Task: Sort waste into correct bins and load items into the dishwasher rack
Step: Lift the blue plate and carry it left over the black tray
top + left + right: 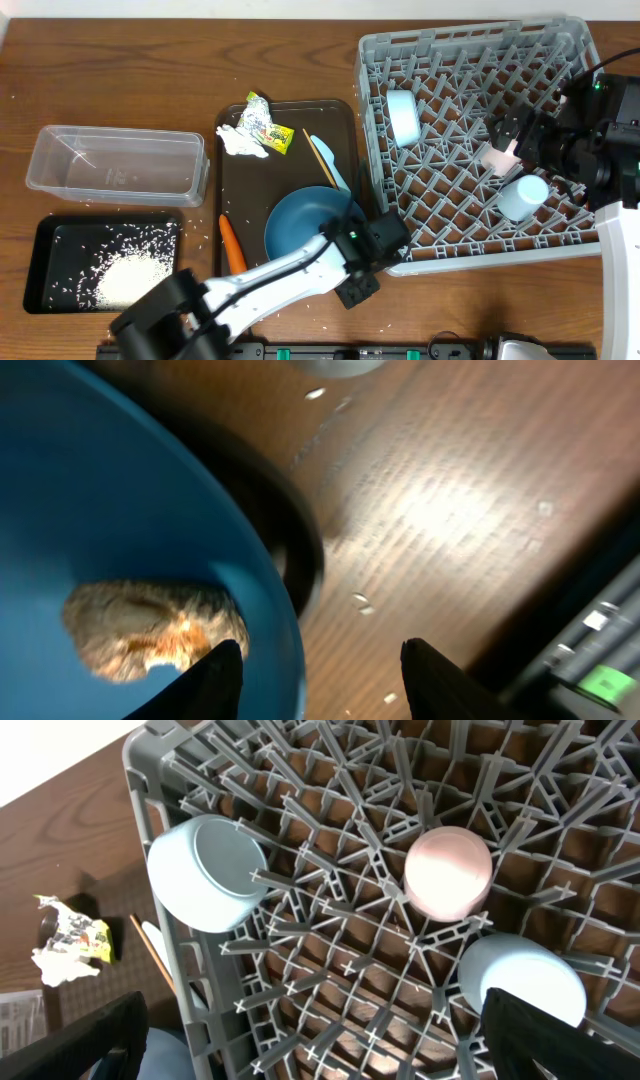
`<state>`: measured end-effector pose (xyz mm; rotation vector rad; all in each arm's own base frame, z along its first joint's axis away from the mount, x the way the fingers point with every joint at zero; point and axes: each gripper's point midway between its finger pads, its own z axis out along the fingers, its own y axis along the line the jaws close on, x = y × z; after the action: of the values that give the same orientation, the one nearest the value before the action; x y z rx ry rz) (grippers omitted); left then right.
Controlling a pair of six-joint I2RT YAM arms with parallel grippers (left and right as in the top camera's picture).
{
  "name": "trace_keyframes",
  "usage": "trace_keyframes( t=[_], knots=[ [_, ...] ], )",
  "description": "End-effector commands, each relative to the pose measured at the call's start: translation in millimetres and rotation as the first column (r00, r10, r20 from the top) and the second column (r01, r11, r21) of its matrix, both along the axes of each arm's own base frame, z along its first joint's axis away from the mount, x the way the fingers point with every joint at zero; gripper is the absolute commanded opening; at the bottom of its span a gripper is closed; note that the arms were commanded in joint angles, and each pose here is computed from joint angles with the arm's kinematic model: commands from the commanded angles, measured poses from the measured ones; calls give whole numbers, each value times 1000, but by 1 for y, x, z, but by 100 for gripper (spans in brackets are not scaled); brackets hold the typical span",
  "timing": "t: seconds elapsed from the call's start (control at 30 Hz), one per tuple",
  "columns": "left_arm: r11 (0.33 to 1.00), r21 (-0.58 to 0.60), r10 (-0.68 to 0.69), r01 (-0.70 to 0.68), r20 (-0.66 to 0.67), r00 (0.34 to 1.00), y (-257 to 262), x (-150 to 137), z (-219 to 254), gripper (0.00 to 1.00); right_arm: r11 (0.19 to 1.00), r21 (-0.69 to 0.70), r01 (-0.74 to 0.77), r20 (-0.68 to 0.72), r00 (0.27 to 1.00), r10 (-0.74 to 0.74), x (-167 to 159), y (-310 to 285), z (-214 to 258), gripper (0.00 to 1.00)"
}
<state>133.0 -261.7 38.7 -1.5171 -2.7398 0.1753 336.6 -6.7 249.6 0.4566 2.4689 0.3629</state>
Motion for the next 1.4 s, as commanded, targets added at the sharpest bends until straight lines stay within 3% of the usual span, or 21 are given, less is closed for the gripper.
trace_keyframes(
  t=[0.0, 0.27, 0.47, 0.77, 1.17, 1.37],
  knots=[
    [996, 83, 14, -14, -2, 1000, 14, 3, -20, 53, 1000, 9, 3, 3, 1000, -3, 0, 0, 2, 99],
    [989, 112, 100, -100, 7, 995, 29, 27, -29, 34, 1000, -2, -1, -10, 1000, 1, -3, -1, 0, 99],
    [978, 88, 187, -187, 14, 982, 37, 49, -29, 33, 1000, -1, -1, -12, 1000, 1, -3, -1, -1, 99],
    [953, 92, 290, -290, 18, 957, 46, 56, -26, 32, 1000, 0, -1, -16, 1000, 1, -4, -1, -1, 99],
    [886, -17, 463, -464, 86, 882, 69, 118, -28, 31, 1000, 1, -1, -30, 1000, 1, -7, 0, -3, 99],
    [872, -30, 490, -489, 93, 867, 75, 127, -27, 19, 1000, 1, -1, -29, 1000, 1, -6, 0, -3, 99]
  ],
)
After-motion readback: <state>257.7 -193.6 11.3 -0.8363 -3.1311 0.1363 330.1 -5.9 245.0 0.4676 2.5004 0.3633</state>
